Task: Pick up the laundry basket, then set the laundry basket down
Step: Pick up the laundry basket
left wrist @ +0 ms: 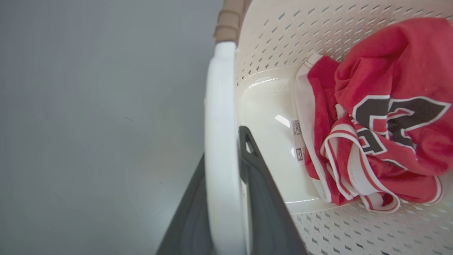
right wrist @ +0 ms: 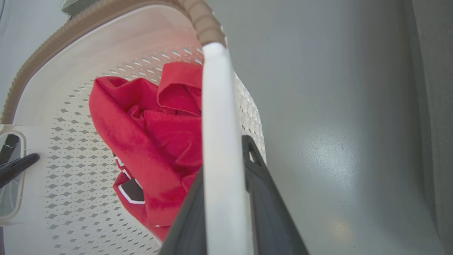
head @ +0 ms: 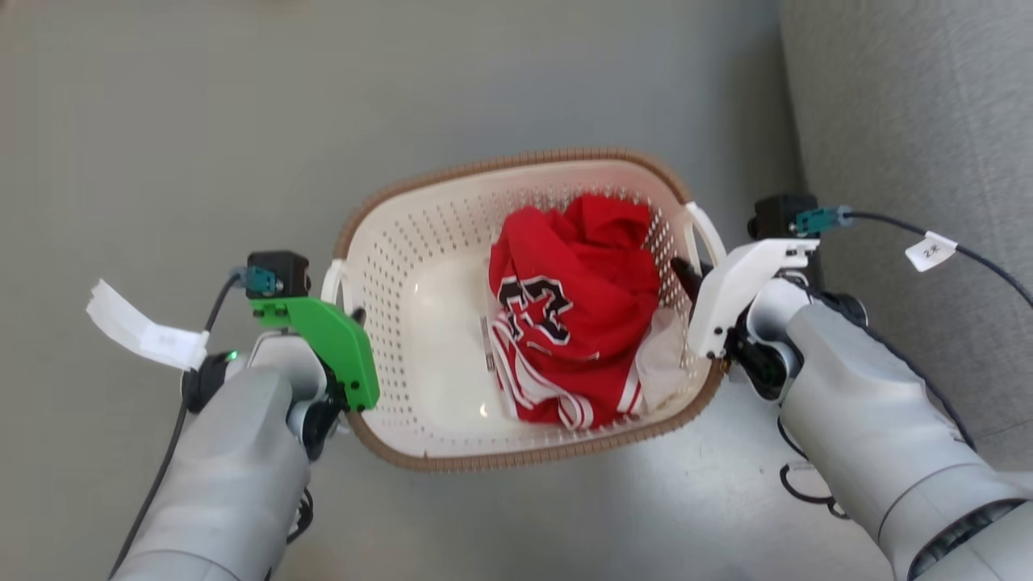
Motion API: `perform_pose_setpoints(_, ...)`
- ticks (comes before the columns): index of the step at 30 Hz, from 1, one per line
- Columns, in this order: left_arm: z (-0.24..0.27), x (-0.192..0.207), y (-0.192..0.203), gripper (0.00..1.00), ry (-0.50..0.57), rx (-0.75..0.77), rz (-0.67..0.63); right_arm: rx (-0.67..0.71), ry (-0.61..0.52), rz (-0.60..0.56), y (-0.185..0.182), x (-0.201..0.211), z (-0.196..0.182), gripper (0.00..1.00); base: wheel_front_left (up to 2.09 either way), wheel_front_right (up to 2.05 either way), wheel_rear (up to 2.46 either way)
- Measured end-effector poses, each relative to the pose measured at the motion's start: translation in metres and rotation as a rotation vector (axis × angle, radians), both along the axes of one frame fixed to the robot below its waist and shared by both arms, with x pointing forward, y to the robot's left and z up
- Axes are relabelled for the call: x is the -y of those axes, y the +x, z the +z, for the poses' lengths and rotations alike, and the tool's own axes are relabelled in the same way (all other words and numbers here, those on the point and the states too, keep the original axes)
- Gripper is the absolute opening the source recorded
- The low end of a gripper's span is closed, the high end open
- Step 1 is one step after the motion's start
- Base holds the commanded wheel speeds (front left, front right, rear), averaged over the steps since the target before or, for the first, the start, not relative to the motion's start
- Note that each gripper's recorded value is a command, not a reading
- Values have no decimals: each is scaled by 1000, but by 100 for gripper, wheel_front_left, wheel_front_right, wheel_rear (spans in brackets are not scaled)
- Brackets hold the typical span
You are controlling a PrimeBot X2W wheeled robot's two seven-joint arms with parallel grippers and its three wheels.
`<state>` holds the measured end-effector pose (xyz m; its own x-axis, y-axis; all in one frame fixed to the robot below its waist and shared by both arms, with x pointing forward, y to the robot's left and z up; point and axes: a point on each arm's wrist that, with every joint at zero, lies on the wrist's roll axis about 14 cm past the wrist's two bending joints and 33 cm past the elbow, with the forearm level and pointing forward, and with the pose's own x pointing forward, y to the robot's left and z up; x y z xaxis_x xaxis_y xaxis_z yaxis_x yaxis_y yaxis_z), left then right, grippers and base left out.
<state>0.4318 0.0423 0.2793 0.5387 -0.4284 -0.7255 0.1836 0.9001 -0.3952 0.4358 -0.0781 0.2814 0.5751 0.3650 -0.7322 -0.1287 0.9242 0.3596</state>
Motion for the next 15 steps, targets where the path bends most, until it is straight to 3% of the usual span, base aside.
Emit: perform_pose_setpoints(15,34,4,-41,0,2,-5,-34,-14,0,7,-44,1,34,0,0,0,0)
